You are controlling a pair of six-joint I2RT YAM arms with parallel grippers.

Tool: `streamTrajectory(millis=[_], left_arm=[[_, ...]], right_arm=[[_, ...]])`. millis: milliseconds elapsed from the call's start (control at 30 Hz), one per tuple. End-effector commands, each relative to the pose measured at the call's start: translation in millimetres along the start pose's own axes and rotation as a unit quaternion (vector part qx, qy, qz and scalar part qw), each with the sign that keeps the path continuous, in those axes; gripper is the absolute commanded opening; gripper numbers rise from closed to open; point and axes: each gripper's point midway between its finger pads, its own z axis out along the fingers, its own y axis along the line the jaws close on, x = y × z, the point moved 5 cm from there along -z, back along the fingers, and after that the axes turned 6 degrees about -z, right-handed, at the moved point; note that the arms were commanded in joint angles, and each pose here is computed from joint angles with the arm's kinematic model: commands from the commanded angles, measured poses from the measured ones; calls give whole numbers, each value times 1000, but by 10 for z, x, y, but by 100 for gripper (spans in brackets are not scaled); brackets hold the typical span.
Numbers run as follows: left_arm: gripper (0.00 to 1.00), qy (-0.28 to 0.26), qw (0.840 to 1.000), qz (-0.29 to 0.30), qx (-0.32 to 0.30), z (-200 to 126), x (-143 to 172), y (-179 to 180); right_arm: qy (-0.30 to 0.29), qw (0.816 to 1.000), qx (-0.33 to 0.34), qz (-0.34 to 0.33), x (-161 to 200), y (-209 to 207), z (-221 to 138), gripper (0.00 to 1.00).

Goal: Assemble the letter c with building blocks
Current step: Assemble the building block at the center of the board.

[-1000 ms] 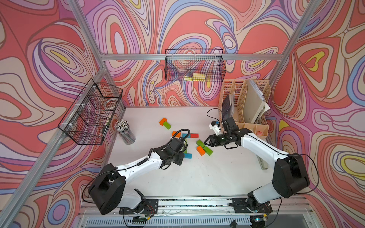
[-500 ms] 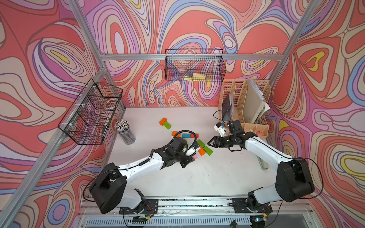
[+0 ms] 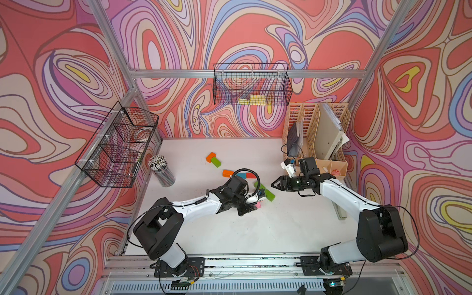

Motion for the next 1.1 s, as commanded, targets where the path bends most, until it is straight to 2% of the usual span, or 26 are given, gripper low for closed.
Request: streamTrajectory(millis=[0,1067], left_arm=[[21,-16,999,40,10,70,-112,25],[20,70,995,66,24,554,118,215]], right_arm=[[-9,1000,-5,1,-15,-21,-8,54],[-17,1000,-5,16,-15,-127,-32,54]])
